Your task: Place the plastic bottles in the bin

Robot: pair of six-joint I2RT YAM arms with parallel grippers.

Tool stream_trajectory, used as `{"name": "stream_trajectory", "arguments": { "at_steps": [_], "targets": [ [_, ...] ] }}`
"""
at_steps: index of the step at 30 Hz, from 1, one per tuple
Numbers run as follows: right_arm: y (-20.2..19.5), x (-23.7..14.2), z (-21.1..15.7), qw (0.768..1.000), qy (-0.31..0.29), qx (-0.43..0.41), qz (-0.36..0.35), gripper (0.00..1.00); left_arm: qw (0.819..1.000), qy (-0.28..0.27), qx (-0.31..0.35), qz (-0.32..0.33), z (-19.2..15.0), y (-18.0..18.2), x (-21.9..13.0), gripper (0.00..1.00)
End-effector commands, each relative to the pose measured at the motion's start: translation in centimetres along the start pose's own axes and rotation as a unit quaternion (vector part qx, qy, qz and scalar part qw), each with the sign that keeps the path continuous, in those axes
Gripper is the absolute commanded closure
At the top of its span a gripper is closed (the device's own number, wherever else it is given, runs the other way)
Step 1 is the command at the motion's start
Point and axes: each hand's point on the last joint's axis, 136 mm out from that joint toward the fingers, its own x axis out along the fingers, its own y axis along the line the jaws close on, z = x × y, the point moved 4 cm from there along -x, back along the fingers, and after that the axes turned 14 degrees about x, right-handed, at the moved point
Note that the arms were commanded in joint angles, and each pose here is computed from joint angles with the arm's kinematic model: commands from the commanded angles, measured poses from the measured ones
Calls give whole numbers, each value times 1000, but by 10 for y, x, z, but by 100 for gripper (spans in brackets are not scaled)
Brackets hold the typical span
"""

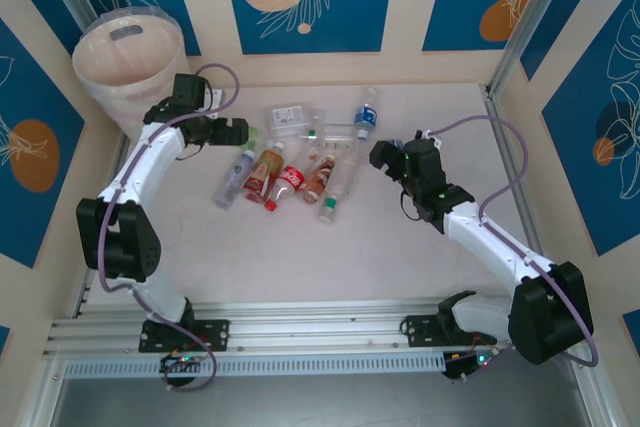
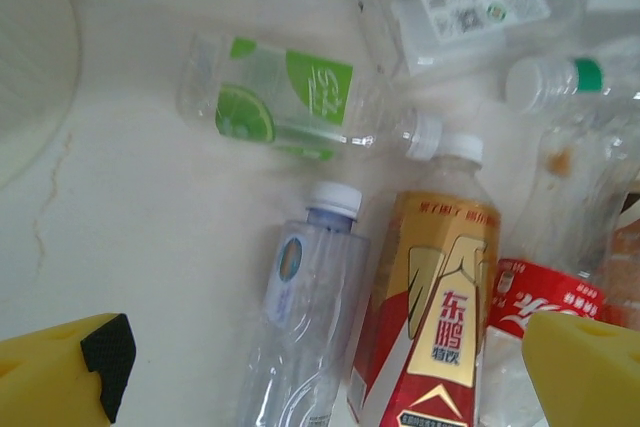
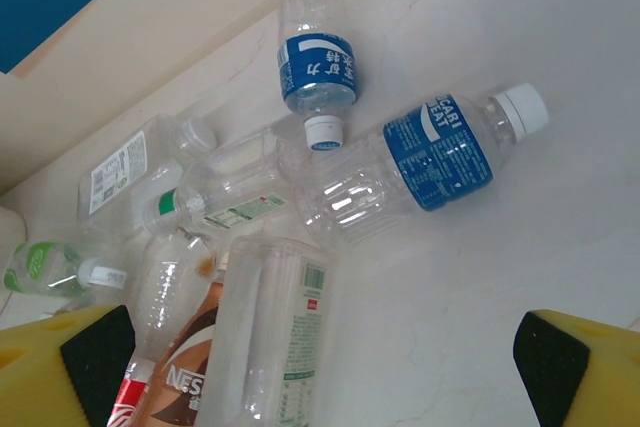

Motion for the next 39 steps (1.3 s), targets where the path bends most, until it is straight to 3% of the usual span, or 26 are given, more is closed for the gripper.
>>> {"name": "stream_trajectory", "arguments": {
  "at_steps": [1, 7, 15, 27, 33, 39],
  "targets": [
    [5, -9, 10, 999, -27, -4, 23, 0, 997, 60, 18, -50, -21, -12, 22, 0],
    [5, -17, 11, 999, -6, -26, 25, 0, 992, 101, 17, -76, -43, -16, 56, 1],
    [2, -21, 9, 999, 1, -33, 23, 1, 985, 163, 25, -57, -81, -9, 99, 21],
    [3, -20, 8, 999, 9, -33, 24, 0, 979, 196, 22, -50, -107, -6, 135, 30],
    [2, -19, 7, 999, 12, -33, 20, 0, 982, 182, 19, -42, -102, -5, 129, 43],
    [6, -20, 9, 999, 10, -35, 27, 0, 992, 109, 15, -55, -72, -13, 91, 56]
  ]
}}
